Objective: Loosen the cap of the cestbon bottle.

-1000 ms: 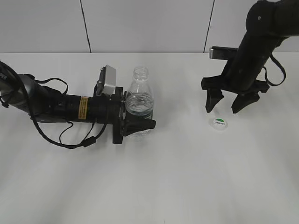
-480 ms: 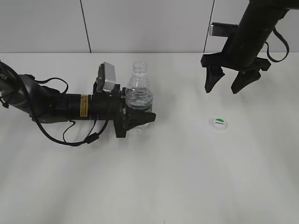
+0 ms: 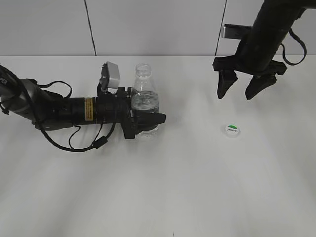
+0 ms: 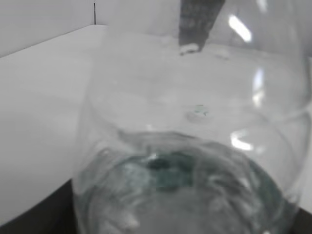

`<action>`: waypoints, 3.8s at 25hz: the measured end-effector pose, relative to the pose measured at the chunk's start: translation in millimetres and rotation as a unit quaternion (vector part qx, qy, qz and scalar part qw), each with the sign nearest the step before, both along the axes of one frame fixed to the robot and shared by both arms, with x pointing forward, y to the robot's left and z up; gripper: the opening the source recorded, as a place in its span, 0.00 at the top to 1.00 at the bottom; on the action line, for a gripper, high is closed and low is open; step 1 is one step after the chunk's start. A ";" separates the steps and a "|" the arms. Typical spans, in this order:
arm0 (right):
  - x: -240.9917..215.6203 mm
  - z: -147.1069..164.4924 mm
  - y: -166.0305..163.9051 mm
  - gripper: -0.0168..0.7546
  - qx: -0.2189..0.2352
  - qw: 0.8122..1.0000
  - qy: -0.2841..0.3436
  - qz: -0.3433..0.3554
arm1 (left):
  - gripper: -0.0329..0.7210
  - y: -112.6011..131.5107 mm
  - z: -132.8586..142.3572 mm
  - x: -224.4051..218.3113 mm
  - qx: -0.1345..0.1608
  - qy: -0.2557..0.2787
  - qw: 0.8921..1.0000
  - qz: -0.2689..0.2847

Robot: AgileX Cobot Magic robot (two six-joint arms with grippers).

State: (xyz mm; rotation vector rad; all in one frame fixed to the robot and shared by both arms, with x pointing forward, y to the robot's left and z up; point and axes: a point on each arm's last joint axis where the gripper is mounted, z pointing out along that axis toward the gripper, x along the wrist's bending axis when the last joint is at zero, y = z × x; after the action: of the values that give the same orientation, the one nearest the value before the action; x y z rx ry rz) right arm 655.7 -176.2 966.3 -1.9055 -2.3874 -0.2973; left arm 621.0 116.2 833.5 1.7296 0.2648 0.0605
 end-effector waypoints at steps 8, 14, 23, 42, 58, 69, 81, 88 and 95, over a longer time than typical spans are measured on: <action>0.0 -0.1 -0.5 0.23 -0.003 1.000 0.000 0.002 | 0.21 5.8 0.5 2.0 -0.012 0.063 0.998 0.014; 0.0 -0.1 -0.5 0.23 -0.003 1.000 0.000 0.002 | 0.19 7.8 26.4 4.0 -0.021 0.078 0.997 0.011; -1.0 -0.2 -0.8 0.23 -0.005 1.000 0.005 0.003 | 0.19 7.5 73.1 1.9 -0.026 0.053 0.998 -0.006; 15.9 75.5 8.1 0.23 0.043 0.996 -0.081 0.005 | 0.27 58.0 221.8 -6.4 -0.075 0.075 0.988 0.115; -37.8 149.4 -3.1 0.23 0.064 0.988 -0.141 0.004 | 0.38 138.1 227.4 -2.9 0.007 0.269 0.895 0.354; -157.5 174.4 -49.3 0.23 -0.019 0.985 -0.170 0.011 | 0.36 143.0 228.9 -11.8 0.002 0.297 0.907 0.298; -310.9 179.4 -101.3 0.23 -0.054 0.947 -0.315 0.001 | 0.36 141.3 241.7 -19.5 -0.001 0.284 0.915 0.286; -376.0 142.9 -117.5 0.26 -0.033 0.922 -0.386 -0.008 | 0.36 140.5 264.7 -31.5 -0.008 0.253 0.924 0.288; -418.3 105.5 -128.4 0.35 -0.015 0.893 -0.449 -0.017 | 0.36 139.9 278.5 -39.9 -0.012 0.233 0.929 0.288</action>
State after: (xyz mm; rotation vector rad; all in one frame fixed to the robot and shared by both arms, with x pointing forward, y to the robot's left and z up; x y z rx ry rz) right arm 237.4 -304.6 1071.8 -2.1164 -2.8280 -1.4252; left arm 581.1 256.1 1111.9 1.5718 1.1175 0.0739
